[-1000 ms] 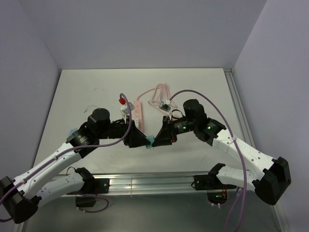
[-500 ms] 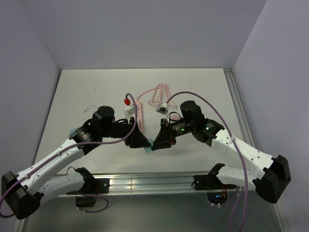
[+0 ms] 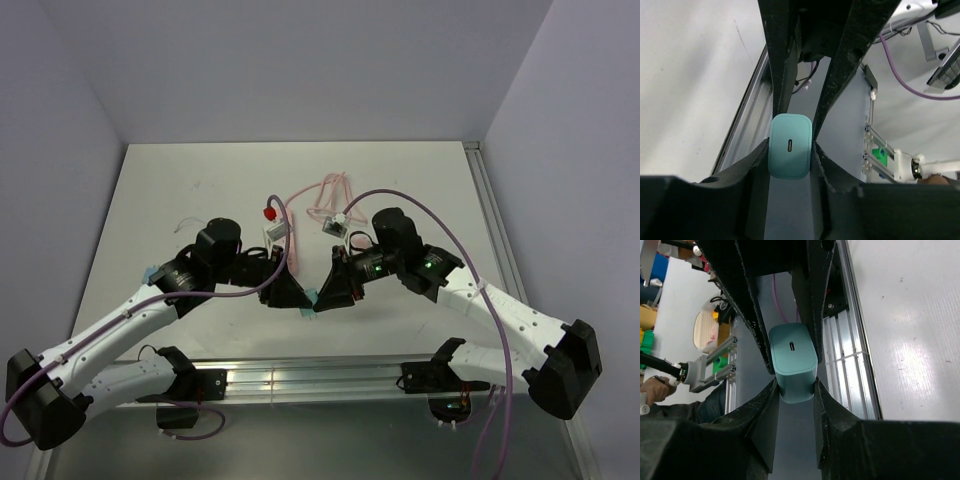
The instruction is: Insert the plug
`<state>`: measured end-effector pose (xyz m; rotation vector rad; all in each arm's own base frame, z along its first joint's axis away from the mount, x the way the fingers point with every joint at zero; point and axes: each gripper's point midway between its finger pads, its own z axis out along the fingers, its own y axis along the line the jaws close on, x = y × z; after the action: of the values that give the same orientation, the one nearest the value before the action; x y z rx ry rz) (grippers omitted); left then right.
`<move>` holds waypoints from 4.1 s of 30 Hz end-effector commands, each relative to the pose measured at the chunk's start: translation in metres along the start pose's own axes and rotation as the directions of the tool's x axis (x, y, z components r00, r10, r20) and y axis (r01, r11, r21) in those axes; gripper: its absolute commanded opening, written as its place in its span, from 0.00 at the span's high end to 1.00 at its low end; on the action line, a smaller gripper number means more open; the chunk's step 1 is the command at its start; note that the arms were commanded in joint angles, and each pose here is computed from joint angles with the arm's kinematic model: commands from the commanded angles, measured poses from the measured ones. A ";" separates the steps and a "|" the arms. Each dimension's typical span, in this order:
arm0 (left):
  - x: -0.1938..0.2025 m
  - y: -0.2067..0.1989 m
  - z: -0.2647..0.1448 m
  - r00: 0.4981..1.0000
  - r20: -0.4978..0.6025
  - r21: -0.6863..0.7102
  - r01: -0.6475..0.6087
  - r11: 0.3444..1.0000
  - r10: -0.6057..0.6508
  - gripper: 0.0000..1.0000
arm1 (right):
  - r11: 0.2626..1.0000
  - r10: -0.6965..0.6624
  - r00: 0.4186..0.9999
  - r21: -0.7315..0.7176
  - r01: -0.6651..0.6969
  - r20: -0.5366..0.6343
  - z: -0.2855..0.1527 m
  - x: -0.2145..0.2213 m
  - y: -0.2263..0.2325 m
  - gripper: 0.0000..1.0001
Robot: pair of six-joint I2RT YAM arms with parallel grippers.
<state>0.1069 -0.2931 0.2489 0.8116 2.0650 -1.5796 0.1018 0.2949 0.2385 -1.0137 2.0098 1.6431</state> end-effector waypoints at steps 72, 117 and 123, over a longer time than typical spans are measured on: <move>-0.080 0.053 -0.170 0.714 0.654 -0.645 0.353 0.678 0.251 1.00 | 0.225 0.202 0.967 0.953 -0.202 0.157 0.089 -0.037 -0.283 0.32; -0.105 0.121 -0.065 0.833 0.535 -0.625 0.277 0.730 0.142 1.00 | 0.566 -0.029 0.967 0.801 -0.194 0.254 -0.037 -0.031 -0.164 0.12; -0.122 0.162 -0.040 0.842 0.500 -0.682 0.238 0.691 0.204 1.00 | 0.549 -0.037 0.918 0.776 -0.311 0.395 -0.083 -0.026 -0.137 0.13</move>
<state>0.2785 -0.2332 0.1999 -0.0175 2.1012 -0.6951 0.2377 0.2307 0.1880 -0.2290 2.1873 0.6103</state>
